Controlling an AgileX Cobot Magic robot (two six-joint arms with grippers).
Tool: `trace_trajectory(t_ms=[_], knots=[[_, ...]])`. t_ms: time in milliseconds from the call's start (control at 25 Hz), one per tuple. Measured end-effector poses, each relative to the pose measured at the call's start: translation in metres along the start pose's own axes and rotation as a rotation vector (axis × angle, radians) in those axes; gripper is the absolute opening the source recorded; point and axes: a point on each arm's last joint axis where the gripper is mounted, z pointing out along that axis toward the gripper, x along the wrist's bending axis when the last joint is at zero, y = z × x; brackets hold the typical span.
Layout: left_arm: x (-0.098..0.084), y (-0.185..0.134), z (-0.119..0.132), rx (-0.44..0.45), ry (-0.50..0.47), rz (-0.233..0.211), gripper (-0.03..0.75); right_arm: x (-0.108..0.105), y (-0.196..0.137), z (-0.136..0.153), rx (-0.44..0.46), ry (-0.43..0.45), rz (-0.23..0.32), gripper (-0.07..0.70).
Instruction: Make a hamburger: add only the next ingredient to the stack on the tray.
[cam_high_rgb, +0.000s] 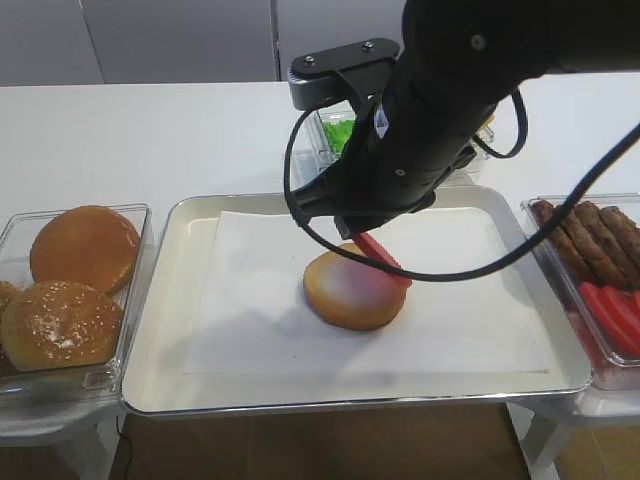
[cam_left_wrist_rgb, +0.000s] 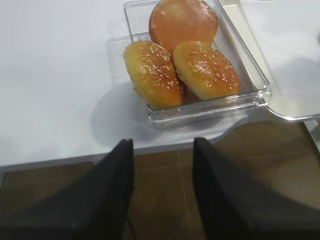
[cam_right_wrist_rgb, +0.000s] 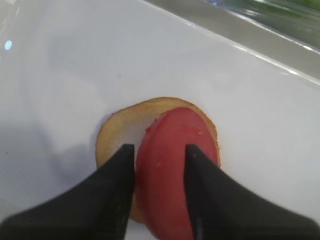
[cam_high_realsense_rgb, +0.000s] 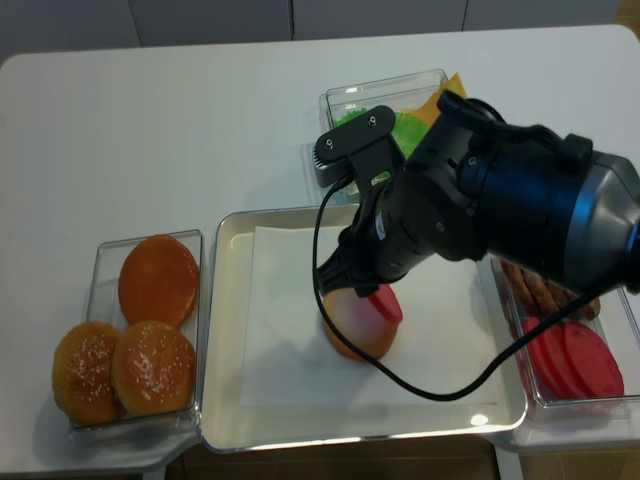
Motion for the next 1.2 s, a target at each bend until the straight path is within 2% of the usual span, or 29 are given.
trace_trajectory(t_ms=[360,560,680,760,1000,1200], knots=[[0.000,0.000,0.000,0.000,0.000,0.000,0.299,0.001,-0.003,0.000,0.029,0.014,0.024,0.431],[0.000,0.000,0.000,0.000,0.000,0.000,0.299,-0.005,-0.001,-0.006,0.091,-0.003,-0.005,0.449],[0.000,0.000,0.000,0.000,0.000,0.000,0.299,-0.022,0.006,-0.013,0.110,-0.019,0.009,0.449],[0.000,0.000,0.000,0.000,0.000,0.000,0.299,-0.037,0.010,-0.018,0.107,-0.023,0.044,0.449],[0.000,0.000,0.000,0.000,0.000,0.000,0.299,-0.100,0.009,-0.046,0.086,-0.042,0.211,0.449],[0.000,0.000,0.000,0.000,0.000,0.000,0.299,-0.153,-0.013,-0.066,0.082,-0.102,0.348,0.449]])
